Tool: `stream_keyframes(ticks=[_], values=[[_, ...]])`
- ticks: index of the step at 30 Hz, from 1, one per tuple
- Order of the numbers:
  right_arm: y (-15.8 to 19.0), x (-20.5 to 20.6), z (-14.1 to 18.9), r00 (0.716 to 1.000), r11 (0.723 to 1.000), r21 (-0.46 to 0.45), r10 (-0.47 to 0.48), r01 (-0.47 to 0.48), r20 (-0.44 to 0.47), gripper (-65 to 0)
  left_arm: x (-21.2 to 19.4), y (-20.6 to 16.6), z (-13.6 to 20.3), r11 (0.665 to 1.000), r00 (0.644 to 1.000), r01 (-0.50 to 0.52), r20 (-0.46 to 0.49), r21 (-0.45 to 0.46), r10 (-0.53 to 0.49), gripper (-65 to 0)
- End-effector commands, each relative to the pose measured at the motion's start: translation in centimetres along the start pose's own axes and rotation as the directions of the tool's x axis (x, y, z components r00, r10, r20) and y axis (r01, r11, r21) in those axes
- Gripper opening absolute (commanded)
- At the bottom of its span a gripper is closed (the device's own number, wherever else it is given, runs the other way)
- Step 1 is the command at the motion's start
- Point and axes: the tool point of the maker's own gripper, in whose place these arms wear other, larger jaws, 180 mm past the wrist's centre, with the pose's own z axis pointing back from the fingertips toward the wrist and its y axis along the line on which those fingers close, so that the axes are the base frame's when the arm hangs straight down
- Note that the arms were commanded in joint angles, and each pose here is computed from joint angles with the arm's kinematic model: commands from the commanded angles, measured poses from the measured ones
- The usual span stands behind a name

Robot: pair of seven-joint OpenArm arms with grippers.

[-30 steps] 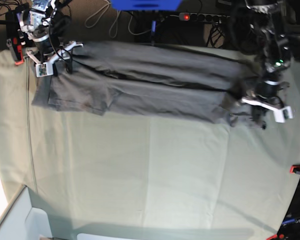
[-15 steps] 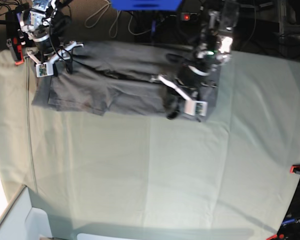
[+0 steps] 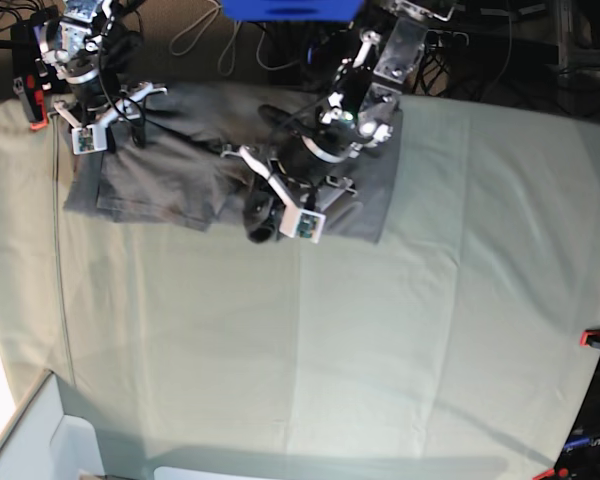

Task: Layout the t-shirt on the table in an organized manner, then fold the t-shirt properly
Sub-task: 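Carry the t-shirt end with the left gripper toward the right gripper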

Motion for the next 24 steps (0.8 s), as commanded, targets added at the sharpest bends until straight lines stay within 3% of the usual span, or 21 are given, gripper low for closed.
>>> stream_keyframes(ticks=[1, 6, 8, 14, 17, 24], values=[[-0.2, 0.0, 0.2, 1.000, 1.000, 0.003, 0.015, -0.015, -0.008, -35.9, 1.2, -0.6, -0.4, 1.000, 0.999, -0.004, 0.033, -0.019, 0.005, -64.6], [-0.2, 0.0, 0.2, 1.000, 1.000, 0.002, 0.016, -0.016, -0.008, -35.9, 0.4, -0.5, -0.7, 1.000, 1.000, -0.005, 0.005, -0.021, 0.005, -64.2], [-0.2, 0.0, 0.2, 1.000, 1.000, 0.002, 0.016, -0.016, -0.008, -35.9, 0.1, -1.4, -0.7, 0.999, 1.000, 0.016, -0.002, -0.045, -0.016, -60.4], [-0.3, 0.1, 0.2, 1.000, 1.000, 0.002, 0.017, -0.017, -0.007, -35.9, -0.6, -4.9, -0.7, 0.990, 0.998, 0.058, -0.013, -0.127, -0.060, -36.8], [-0.3, 0.1, 0.2, 1.000, 1.000, 0.002, 0.017, -0.017, -0.007, -35.9, 0.0, -6.4, -0.4, 0.984, 0.997, 0.079, 0.008, -0.162, -0.079, -28.6], [-0.3, 0.1, 0.2, 1.000, 1.000, 0.002, 0.017, -0.017, -0.007, -35.9, 5.1, -5.8, 2.8, 0.975, 0.978, 0.157, 0.159, -0.155, -0.132, -27.7]])
